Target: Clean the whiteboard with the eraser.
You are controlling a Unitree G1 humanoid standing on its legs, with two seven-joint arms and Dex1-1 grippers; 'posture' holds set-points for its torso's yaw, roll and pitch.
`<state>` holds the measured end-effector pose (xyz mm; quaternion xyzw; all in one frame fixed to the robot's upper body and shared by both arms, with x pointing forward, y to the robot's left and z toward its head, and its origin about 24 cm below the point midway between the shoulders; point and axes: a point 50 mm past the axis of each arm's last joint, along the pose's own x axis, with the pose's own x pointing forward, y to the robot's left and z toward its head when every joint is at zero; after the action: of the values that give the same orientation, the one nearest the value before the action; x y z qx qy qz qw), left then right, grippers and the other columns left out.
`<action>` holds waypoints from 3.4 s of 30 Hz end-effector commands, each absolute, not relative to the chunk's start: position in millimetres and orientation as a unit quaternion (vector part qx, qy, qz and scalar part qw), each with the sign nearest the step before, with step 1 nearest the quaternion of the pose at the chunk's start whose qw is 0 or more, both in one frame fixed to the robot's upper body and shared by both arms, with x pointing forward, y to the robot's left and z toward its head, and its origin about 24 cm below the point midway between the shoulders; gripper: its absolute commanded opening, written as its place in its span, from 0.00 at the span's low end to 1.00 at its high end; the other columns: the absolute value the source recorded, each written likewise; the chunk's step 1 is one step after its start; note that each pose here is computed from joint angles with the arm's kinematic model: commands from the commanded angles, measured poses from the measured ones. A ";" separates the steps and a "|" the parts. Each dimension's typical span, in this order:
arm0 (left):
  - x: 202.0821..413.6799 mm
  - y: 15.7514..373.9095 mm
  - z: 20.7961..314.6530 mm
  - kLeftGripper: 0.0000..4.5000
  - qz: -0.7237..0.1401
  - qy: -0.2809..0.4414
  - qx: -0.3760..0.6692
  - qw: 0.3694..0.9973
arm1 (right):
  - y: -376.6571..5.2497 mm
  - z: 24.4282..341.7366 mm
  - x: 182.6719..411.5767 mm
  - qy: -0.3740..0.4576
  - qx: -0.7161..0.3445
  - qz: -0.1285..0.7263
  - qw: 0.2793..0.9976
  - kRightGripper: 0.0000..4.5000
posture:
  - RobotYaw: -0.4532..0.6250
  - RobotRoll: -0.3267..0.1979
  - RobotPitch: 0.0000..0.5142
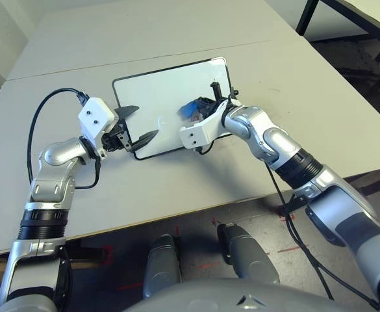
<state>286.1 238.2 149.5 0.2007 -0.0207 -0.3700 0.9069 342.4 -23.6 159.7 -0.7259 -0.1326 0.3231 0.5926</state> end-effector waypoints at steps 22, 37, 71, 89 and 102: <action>283.7 238.3 150.5 1.00 -0.371 -0.018 0.202 0.906 | -35.1 148.3 344.9 -0.092 -0.744 0.344 0.565 0.02 | 0.24 0.62 0.27; 288.7 237.7 148.5 1.00 -0.374 -0.018 0.203 0.905 | -44.6 139.1 336.6 -0.073 -0.747 0.375 0.545 0.02 | 0.23 0.62 0.29; 287.1 236.3 148.0 1.00 -0.377 -0.017 0.203 0.903 | -17.4 146.7 329.4 -0.132 -0.707 0.383 0.579 0.02 | 0.24 0.62 0.30; 286.9 234.9 149.3 1.00 -0.376 -0.020 0.203 0.904 | -20.9 156.8 344.4 -0.137 -0.708 0.347 0.599 0.02 | 0.24 0.62 0.29; 289.6 232.1 148.6 1.00 -0.381 -0.023 0.199 0.903 | -48.2 197.0 317.0 -0.063 -0.678 0.424 0.598 0.02 | 0.22 0.62 0.29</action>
<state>288.3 235.4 149.2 0.1982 -0.0230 -0.3749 0.9053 322.8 -46.6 187.5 -0.6865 -0.0643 0.4112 0.5962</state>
